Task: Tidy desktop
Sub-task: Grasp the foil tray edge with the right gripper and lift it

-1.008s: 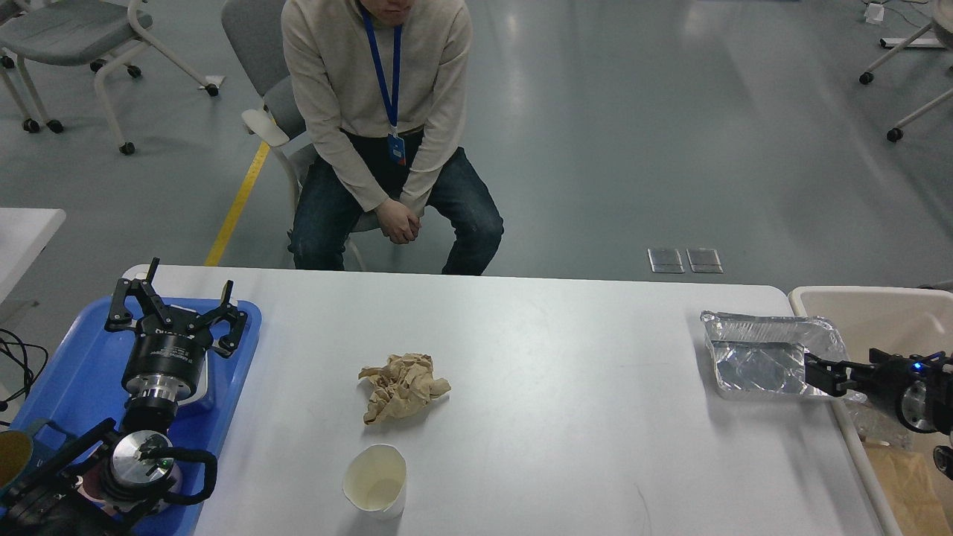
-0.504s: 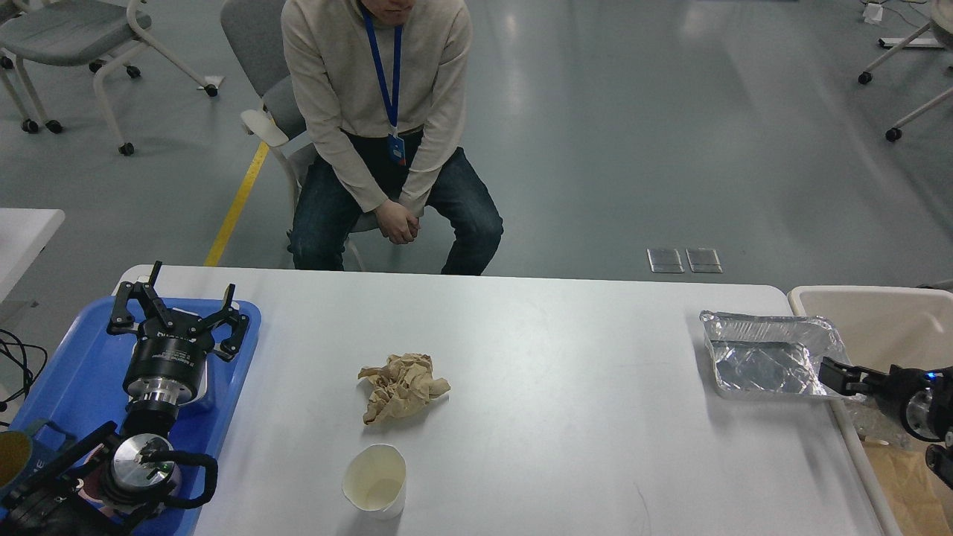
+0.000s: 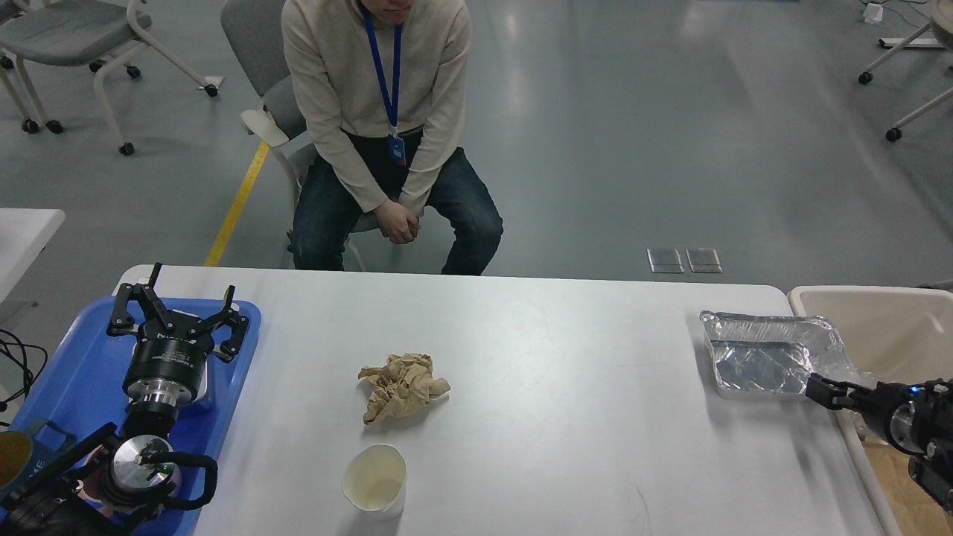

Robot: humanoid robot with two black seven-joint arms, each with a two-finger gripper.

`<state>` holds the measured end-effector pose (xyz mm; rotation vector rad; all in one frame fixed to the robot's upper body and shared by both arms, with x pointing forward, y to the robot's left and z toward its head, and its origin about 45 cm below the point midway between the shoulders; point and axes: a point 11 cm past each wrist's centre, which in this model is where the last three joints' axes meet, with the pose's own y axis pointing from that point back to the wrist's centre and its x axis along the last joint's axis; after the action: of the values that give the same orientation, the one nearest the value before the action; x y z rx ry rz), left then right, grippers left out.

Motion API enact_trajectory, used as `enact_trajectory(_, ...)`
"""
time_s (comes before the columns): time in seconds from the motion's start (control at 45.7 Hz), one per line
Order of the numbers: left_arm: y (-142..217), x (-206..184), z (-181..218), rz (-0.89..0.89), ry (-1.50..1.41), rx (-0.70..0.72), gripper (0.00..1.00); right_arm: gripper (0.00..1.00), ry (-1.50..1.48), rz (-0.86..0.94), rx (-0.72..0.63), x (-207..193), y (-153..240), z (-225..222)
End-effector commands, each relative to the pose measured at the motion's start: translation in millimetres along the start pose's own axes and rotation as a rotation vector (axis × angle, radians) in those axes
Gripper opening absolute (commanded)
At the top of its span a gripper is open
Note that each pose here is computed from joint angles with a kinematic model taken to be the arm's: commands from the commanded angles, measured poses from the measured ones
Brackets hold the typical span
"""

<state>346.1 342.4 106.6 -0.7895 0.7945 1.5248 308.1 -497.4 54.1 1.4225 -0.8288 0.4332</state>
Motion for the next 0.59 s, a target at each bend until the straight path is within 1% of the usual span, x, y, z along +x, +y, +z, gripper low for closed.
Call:
enact_trajectory(0.0, 0.4, 0.4, -0.2, 0.001, 0.000, 0.001, 0.96, 1.00, 0.000, 0.000, -0.001, -0.3, -0.2, 0.5)
enact_trajectory(0.066, 0.9, 1.0, -0.3, 0.002, 0.000, 0.002, 0.96, 1.00, -0.006, 0.002, 0.000, -0.1, -0.2, 0.4)
enact_trajectory(0.088, 1.9, 2.2, -0.6, 0.005, 0.000, 0.002, 0.96, 0.97, -0.006, 0.002, 0.000, -0.1, -0.2, 0.4)
enact_trajectory(0.153, 2.8, 3.3, -0.5, 0.008, 0.000, 0.002, 0.96, 0.82, -0.008, 0.002, 0.003, 0.2, -0.6, -0.9)
enact_trajectory(0.241, 2.8, 3.3, -0.4, 0.008, 0.000, 0.000, 0.96, 0.71, -0.011, -0.009, 0.006, -1.0, -0.6, -1.2)
enact_trajectory(0.329, 3.1, 3.8, -0.3, 0.010, 0.000, 0.001, 0.96, 0.58, -0.015, -0.028, 0.007, -3.8, -0.4, -1.1)
enact_trajectory(0.438, 4.0, 5.1, 0.5, 0.013, -0.001, 0.000, 0.96, 0.33, -0.020, -0.042, 0.007, -4.4, -0.2, -0.7)
enact_trajectory(0.482, 4.0, 5.1, 0.5, 0.013, -0.001, 0.000, 0.96, 0.26, -0.026, -0.050, 0.005, -5.1, -0.1, -0.2)
enact_trajectory(0.548, 4.0, 5.1, 0.5, 0.013, -0.001, 0.000, 0.96, 0.12, -0.033, -0.057, 0.006, -6.2, -0.3, -0.9)
enact_trajectory(0.57, 4.5, 5.7, 0.3, 0.014, -0.001, 0.000, 0.96, 0.09, -0.031, -0.057, 0.005, -6.1, 0.0, -0.1)
